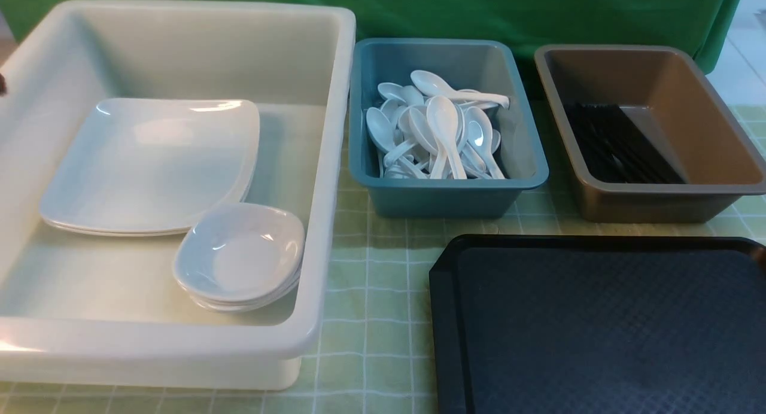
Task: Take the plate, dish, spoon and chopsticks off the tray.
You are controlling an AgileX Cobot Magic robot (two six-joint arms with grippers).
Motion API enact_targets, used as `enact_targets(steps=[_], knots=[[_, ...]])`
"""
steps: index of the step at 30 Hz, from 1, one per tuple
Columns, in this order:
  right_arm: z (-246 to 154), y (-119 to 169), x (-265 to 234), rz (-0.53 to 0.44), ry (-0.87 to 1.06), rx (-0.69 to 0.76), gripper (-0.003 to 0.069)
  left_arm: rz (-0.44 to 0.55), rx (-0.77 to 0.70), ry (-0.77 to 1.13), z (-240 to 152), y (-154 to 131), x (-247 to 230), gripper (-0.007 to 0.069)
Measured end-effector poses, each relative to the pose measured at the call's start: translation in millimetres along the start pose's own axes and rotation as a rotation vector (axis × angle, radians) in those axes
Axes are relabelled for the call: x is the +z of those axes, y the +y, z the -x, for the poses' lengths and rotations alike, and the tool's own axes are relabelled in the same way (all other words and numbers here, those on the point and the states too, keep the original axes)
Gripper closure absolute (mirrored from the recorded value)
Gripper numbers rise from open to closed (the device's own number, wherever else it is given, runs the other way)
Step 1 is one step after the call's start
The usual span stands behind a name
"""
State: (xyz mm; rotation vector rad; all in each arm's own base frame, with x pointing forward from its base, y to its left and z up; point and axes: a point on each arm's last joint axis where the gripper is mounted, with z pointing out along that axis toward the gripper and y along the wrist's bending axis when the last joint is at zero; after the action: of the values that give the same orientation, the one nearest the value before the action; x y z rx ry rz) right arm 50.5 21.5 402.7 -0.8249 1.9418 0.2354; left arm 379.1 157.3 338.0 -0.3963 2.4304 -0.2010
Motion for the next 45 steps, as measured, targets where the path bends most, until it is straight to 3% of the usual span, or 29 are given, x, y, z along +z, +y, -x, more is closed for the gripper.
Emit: enact_targets(steps=[2,4,7,15,22,36,45], knots=[[-1.3,-0.2,0.0,-0.002,0.014,0.013,0.0598,-0.008,0.023,-0.01,3.3,-9.5,-25.7,0.0534],[-3.8,-0.7,-0.3,-0.008,0.039,0.035,0.0631,-0.019,0.043,-0.006,1.1,-18.1,-48.0,0.0605],[-7.4,-0.3,-4.5,0.013,0.038,0.081,0.0656,-0.036,0.069,0.009,-6.0,-29.6,-76.8,0.0634],[-33.5,9.8,12.4,0.059,-0.141,0.096,0.0657,-0.038,0.102,-0.052,-22.0,-47.3,-125.1,0.0638],[-50.6,45.1,68.6,0.203,-0.404,0.011,0.0646,-0.038,0.119,-0.115,-30.2,-58.1,-154.6,0.0638],[-51.0,48.1,72.1,0.224,-0.425,0.029,0.0608,-0.047,0.129,-0.288,-55.3,-84.8,-226.6,0.0637],[-51.1,48.5,72.1,0.231,-0.422,0.042,0.0589,-0.05,0.166,-0.46,-99.1,-110.1,-294.5,0.0637]])
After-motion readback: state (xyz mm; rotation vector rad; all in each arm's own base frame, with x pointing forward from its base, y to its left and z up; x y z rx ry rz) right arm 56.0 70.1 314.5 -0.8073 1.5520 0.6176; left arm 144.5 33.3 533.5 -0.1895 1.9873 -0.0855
